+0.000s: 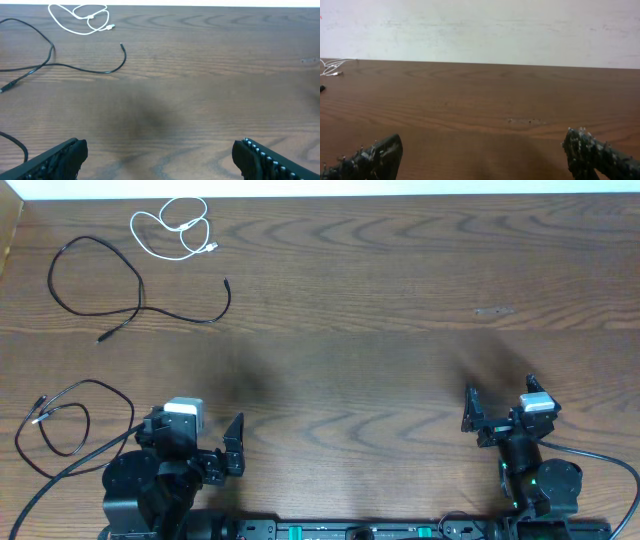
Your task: Untangle cables
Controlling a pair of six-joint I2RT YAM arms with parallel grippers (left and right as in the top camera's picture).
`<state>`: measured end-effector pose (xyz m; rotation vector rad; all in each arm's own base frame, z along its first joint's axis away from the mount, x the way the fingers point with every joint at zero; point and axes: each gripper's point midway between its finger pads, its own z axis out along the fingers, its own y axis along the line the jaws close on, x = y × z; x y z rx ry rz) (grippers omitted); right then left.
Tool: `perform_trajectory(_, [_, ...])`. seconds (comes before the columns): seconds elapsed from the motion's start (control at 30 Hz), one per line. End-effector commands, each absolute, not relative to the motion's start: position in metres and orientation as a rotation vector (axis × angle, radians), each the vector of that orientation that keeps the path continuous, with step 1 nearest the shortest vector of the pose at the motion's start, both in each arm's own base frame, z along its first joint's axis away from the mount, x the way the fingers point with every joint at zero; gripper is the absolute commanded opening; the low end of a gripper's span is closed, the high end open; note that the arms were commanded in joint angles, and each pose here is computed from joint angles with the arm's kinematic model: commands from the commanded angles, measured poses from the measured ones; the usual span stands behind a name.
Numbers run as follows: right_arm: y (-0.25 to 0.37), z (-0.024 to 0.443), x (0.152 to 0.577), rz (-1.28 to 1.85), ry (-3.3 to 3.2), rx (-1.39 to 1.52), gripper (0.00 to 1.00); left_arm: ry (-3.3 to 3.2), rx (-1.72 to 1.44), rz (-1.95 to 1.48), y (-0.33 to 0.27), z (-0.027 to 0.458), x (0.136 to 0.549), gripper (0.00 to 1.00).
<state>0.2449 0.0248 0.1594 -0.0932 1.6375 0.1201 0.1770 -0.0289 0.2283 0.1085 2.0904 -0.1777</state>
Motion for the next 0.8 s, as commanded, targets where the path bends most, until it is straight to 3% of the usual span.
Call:
perform_trajectory(0.0, [0.024, 0.158, 0.245, 0.108, 1.636, -0.1, 0.99, 2.089, 0.178, -0.157, -0.031, 0.223, 0.176, 0.98])
perform_trajectory(0.77, [0.024, 0.158, 0.245, 0.108, 1.636, -0.1, 0.99, 1.763, 0.242, -0.117, -0.033, 0.207, 0.208, 0.98])
